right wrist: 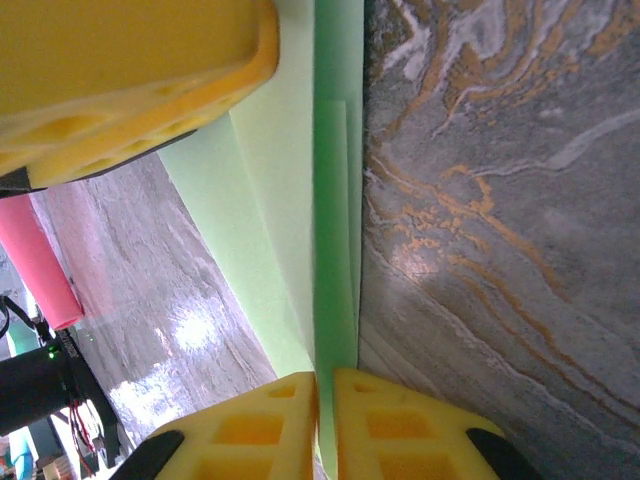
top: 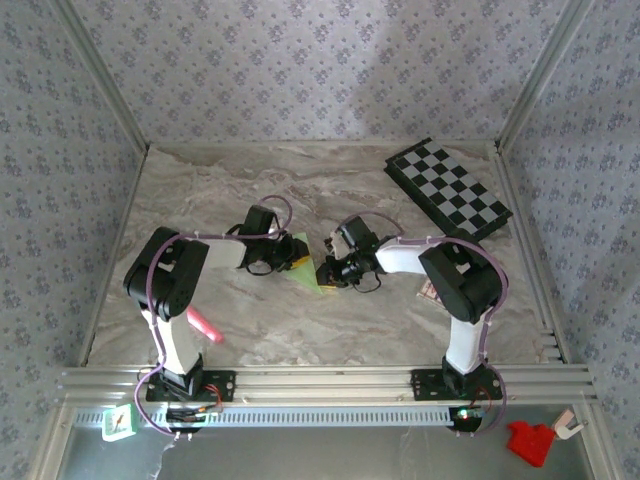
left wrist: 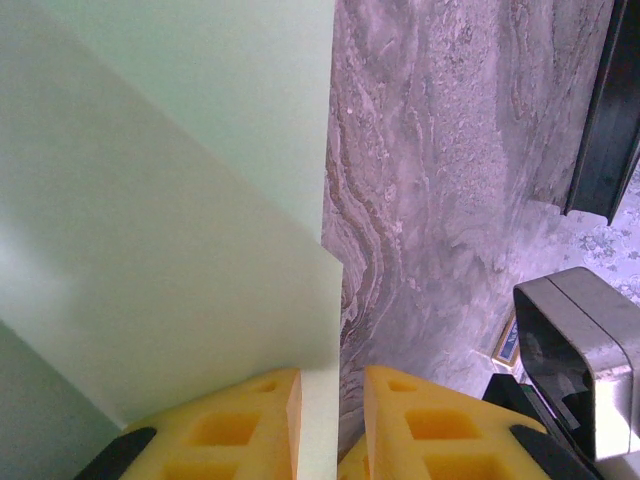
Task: Fold a paper plane with a square sheet of paper (pick it up from the middle)
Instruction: Fourth fold the wing at the center of the table.
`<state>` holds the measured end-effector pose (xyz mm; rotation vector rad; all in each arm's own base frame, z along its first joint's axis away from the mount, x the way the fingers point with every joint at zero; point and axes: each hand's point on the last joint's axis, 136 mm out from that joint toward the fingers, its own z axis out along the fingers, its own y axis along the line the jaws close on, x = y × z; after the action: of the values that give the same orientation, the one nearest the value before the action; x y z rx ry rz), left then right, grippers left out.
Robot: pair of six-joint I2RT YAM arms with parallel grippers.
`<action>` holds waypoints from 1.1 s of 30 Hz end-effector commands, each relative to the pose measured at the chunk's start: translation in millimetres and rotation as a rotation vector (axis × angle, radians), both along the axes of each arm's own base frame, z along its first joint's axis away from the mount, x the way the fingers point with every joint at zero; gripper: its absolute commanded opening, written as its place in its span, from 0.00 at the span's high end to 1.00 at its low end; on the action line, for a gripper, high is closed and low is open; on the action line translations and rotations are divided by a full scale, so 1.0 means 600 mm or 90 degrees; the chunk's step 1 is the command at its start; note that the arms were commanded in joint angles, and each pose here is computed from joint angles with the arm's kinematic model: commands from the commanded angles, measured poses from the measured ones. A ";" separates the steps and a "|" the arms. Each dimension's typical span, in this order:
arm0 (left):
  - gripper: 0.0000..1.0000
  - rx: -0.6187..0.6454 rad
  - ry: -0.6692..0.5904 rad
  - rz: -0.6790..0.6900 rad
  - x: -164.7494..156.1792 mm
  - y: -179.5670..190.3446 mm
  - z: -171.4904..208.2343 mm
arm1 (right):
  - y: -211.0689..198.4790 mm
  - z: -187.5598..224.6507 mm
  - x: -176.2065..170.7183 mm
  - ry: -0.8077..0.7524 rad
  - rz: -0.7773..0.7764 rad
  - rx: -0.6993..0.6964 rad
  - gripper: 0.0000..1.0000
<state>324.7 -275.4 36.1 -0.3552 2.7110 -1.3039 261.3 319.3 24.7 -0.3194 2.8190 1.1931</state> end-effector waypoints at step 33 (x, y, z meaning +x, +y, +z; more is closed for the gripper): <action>0.76 0.011 0.005 -0.013 -0.009 0.001 -0.006 | -0.026 0.040 -0.009 -0.040 -0.010 -0.033 0.73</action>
<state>324.6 -275.3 35.9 -0.3556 2.7120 -1.3029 252.3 312.2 34.4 -0.3208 2.8333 1.1601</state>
